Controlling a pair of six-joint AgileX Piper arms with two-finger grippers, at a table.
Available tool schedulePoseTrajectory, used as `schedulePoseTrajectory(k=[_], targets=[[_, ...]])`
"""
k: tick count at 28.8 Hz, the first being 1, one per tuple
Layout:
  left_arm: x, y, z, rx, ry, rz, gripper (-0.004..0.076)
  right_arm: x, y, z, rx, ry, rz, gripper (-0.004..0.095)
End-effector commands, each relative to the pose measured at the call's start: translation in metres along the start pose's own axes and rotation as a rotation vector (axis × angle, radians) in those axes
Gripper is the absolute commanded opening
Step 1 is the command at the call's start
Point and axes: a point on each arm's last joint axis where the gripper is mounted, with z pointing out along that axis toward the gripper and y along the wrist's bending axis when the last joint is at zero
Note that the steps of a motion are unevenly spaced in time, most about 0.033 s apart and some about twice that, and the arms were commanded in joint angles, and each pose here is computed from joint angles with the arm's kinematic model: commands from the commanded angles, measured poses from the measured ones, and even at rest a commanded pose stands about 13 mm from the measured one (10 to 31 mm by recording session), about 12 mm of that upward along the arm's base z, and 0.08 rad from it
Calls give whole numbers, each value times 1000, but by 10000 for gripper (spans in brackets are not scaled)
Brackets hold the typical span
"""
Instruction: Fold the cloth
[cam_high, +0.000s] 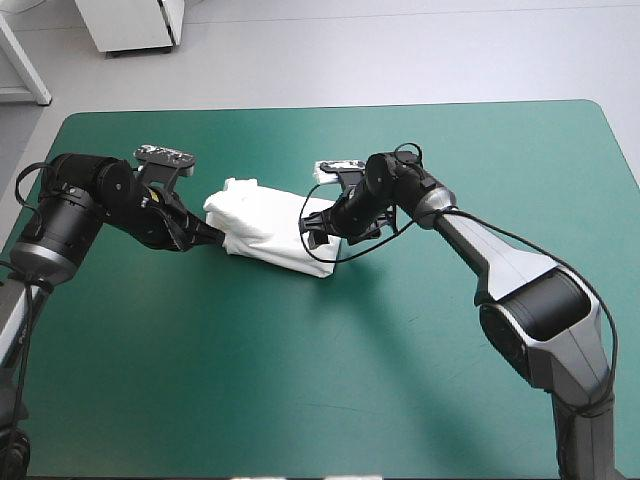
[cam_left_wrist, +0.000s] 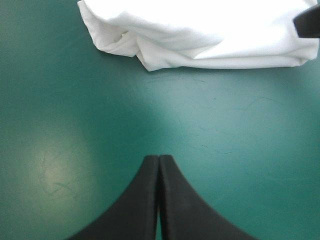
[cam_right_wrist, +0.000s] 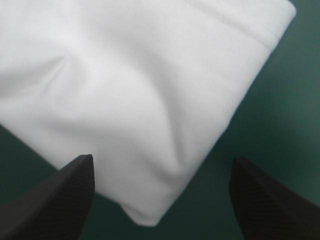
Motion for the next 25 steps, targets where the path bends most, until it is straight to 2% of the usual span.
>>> schedulePoseTrajectory(k=[1, 4, 7, 10, 12, 14, 17, 23, 25], targets=[[5, -5, -20, 34, -23, -7, -9, -14, 8, -13, -49, -132, 1, 695], [5, -5, -20, 34, -22, -7, -9, -18, 6, -1, -64, -143, 19, 669], [5, -5, -20, 31, -22, -6, -9, -21, 6, 1, -72, -153, 9, 519], [5, -5, -20, 31, -22, -6, -9, -21, 7, -2, -68, -155, -21, 218], [5, -5, -20, 31, -22, -6, -9, -20, 7, -5, -58, -150, -63, -22], [5, -5, -20, 31, -22, -4, -9, -19, 8, -11, -45, -150, -76, -11], [5, -5, -20, 30, -22, 12, -9, -19, 5, -28, 19, -167, -129, -19], [5, -5, -20, 29, -22, 13, -9, -10, -42, -75, 322, -54, -154, -19], [5, -5, -20, 29, -22, 9, -9, -2, -78, -105, 430, -36, -112, -19]])
